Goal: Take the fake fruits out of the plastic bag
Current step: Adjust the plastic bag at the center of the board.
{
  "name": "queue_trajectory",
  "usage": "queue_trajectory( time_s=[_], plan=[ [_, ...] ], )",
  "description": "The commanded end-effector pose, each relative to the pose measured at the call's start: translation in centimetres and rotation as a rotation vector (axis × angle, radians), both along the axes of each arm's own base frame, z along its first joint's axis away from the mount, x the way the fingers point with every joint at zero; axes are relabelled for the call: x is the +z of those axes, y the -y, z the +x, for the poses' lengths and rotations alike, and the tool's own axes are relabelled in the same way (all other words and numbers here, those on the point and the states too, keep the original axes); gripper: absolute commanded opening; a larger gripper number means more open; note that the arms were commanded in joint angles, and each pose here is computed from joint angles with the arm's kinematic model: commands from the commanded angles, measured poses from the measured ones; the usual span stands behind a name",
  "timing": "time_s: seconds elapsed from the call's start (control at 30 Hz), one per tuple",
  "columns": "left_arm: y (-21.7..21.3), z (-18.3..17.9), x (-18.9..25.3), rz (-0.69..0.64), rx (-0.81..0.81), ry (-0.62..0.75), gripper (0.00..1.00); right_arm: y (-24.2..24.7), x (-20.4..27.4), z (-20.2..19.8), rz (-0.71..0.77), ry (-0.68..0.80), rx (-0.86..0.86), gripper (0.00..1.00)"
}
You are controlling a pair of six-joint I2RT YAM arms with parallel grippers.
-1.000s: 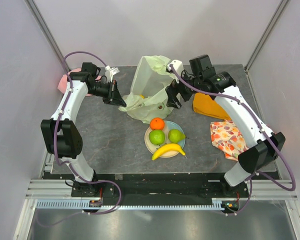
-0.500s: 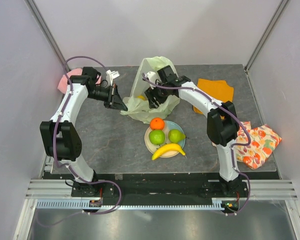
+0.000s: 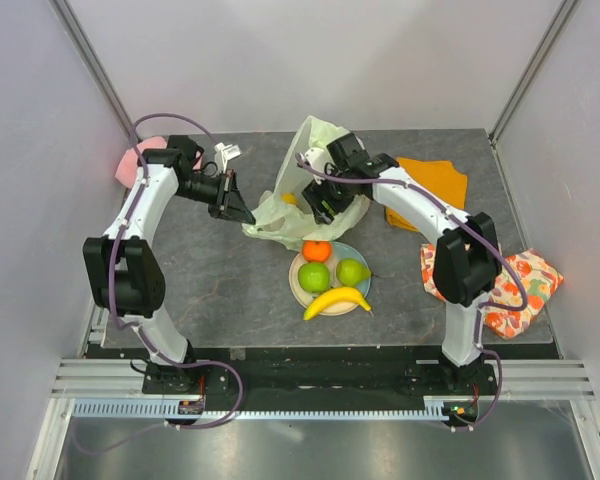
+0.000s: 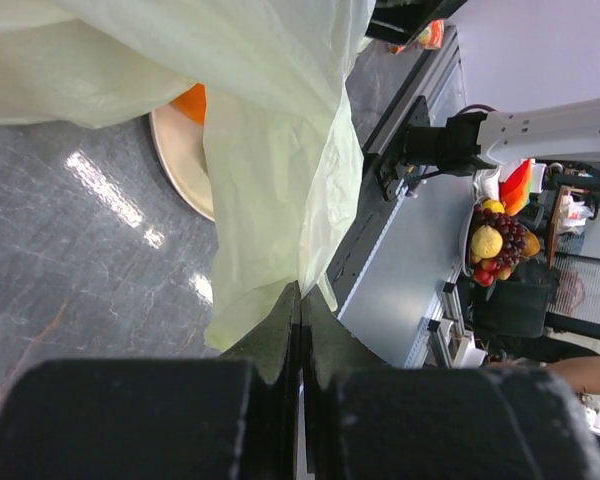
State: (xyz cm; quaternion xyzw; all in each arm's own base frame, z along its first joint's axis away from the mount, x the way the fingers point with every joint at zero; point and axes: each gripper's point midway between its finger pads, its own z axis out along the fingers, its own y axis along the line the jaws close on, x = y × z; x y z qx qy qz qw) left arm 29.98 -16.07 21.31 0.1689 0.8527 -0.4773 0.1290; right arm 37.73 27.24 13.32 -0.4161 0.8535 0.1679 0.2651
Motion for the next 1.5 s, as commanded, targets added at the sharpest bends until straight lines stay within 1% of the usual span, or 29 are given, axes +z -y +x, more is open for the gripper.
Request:
queue_trajectory(
  time_s=[0.0,0.07,0.1,0.13,0.17,0.2,0.23,0.27,0.3,0.37,0.4,0.53,0.63,0.73,0.77,0.83,0.87,0.9,0.93,0.97,1.0,1.03,1.07,1.1,1.17,1.2,1.27,1.3,1.47],
  plan=[
    [0.1,3.3,-0.4,-0.004,-0.016,0.038,0.02,-0.4,1.4,7.4,0.037,0.122,-0.112,0.77],
    [0.1,5.5,0.5,-0.001,-0.009,0.075,0.02,0.6,2.7,11.3,0.059,0.189,-0.193,0.77],
    [0.2,6.4,0.8,-0.001,-0.009,0.095,0.02,1.0,1.3,12.7,0.05,0.18,-0.224,0.77],
    [0.3,8.3,1.4,-0.003,-0.004,0.127,0.02,1.5,1.4,13.8,0.052,0.196,-0.248,0.77],
    [0.3,9.2,2.0,-0.003,-0.004,0.149,0.01,2.5,3.1,15.8,0.074,0.245,-0.285,0.78],
    [0.3,9.7,2.7,0.001,-0.006,0.162,0.02,2.9,2.9,17.0,0.076,0.263,-0.31,0.78],
    [0.3,11.6,4.3,0.003,-0.002,0.24,0.02,3.0,4.8,18.2,0.101,0.309,-0.326,0.79],
    [0.2,12.3,5.1,0.017,0.003,0.282,0.02,3.7,5.7,19.2,0.111,0.347,-0.345,0.79],
    [0.2,13.3,7.4,0.015,0.007,0.377,0.02,4.2,6.5,19.8,0.106,0.379,-0.367,0.79],
    [0.2,14.6,9.3,-0.001,0.027,0.442,0.02,5.1,8.3,20.9,0.112,0.443,-0.395,0.81],
    [0.3,15.5,11.4,-0.014,0.037,0.533,0.02,5.7,9.3,21.2,0.102,0.475,-0.422,0.82],
    [0.6,16.9,16.9,-0.062,0.085,0.713,0.02,7.6,13.9,22.8,0.118,0.6,-0.507,0.85],
    [0.5,17.7,20.2,-0.069,0.13,0.828,0.02,7.7,17.7,23.2,0.163,0.683,-0.518,0.86],
    [0.3,17.6,22.3,-0.069,0.146,0.904,0.02,7.6,20.6,23.2,0.199,0.743,-0.51,0.87],
    [0.4,17.3,22.6,-0.075,0.14,0.906,0.02,7.6,21.5,22.7,0.217,0.748,-0.506,0.87],
    [1.0,15.3,22.3,-0.101,0.086,0.874,0.02,7.2,19.8,21.7,0.208,0.688,-0.475,0.87],
    [1.3,14.5,20.0,-0.096,0.065,0.78,0.02,7.5,20.7,20.6,0.213,0.689,-0.47,0.86],
    [1.3,13.2,19.6,-0.076,0.032,0.786,0.02,7.8,17.6,20.0,0.163,0.631,-0.46,0.85],
    [1.7,12.4,18.4,-0.052,0.008,0.755,0.02,8.1,16.4,19.2,0.14,0.599,-0.456,0.85],
    [1.8,10.9,16.4,-0.027,-0.014,0.659,0.02,8.6,16.4,18.1,0.13,0.589,-0.455,0.85],
    [1.7,10.0,13.3,-0.001,-0.062,0.594,0.02,9.0,12.1,16.8,0.071,0.501,-0.444,0.85],
    [2.1,8.8,11.6,0.015,-0.098,0.539,0.01,8.9,10.3,15.5,0.061,0.445,-0.413,0.85],
    [1.9,6.5,7.8,0.037,-0.128,0.368,0.02,9.0,9.9,14.1,0.063,0.417,-0.397,0.85],
    [1.8,5.5,6.0,0.049,-0.164,0.324,0.02,8.9,5.8,12.0,0.041,0.315,-0.365,0.85],
    [1.6,3.2,3.8,0.05,-0.19,0.215,0.02,8.9,3.9,9.2,0.05,0.232,-0.35,0.84],
    [1.5,1.8,1.8,0.051,-0.2,0.133,0.02,9.0,0.7,6.8,0.039,0.142,-0.331,0.84],
    [1.4,0.2,1.3,0.051,-0.2,0.123,0.02,8.7,0.0,4.5,0.042,0.11,-0.312,0.84],
    [1.4,0.1,1.3,0.062,-0.191,0.135,0.02,9.0,-1.6,3.1,0.02,0.077,-0.308,0.85],
    [1.3,0.4,1.8,0.079,-0.189,0.166,0.02,9.4,-1.1,2.7,-0.007,0.113,-0.296,0.86]
  ],
)
